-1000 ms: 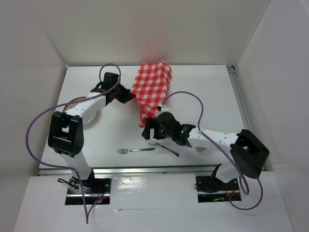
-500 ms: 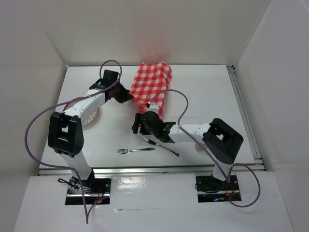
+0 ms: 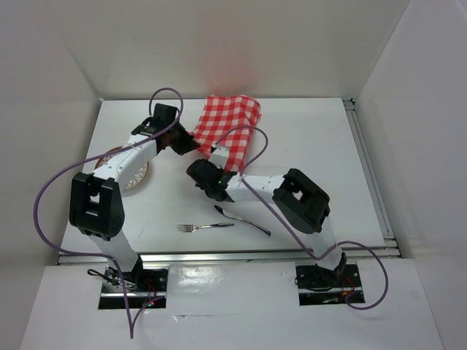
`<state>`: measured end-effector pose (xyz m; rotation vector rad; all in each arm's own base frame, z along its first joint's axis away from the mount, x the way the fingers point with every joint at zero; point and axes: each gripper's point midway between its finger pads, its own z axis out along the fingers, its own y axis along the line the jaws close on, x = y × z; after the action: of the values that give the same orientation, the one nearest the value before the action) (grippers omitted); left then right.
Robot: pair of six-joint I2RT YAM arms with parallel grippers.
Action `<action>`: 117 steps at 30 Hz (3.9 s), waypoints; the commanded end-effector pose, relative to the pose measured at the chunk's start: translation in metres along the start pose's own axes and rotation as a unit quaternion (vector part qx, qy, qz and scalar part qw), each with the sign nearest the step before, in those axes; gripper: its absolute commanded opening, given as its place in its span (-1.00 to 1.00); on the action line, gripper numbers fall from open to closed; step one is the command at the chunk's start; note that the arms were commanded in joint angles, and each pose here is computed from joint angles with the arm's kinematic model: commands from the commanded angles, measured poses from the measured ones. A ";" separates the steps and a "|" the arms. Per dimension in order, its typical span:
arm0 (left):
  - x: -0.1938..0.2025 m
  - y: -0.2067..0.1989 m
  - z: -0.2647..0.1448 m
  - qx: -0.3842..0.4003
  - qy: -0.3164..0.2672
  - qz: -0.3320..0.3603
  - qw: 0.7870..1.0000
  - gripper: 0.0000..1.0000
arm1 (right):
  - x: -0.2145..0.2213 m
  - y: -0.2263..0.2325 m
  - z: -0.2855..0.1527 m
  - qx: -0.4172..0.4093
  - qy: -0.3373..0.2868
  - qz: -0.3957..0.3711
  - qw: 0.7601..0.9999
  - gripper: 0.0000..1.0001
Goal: Set the dinner table for one person
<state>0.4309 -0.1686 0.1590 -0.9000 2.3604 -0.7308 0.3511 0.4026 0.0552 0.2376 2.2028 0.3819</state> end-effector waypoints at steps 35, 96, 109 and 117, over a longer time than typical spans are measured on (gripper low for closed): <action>-0.148 -0.085 -0.099 0.122 -0.128 0.045 0.983 -1.00 | -0.349 -0.228 -0.099 0.144 -0.309 -0.011 0.940 -1.00; -0.019 0.081 -0.075 0.003 -0.030 0.043 0.999 -1.00 | 0.030 -0.124 -0.149 0.140 0.159 -0.289 0.933 1.00; -0.018 0.082 -0.078 0.002 -0.029 0.047 0.998 -1.00 | -0.014 -0.133 -0.141 0.083 0.101 -0.190 0.973 0.25; -0.017 0.085 -0.074 -0.001 -0.026 0.041 0.999 -1.00 | -0.033 -0.124 -0.151 -0.026 0.101 -0.097 0.990 -1.00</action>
<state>0.3595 -0.0797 0.1552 -0.8332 2.3649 -0.6539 0.2318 0.2292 0.0976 -0.0890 2.4712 0.1512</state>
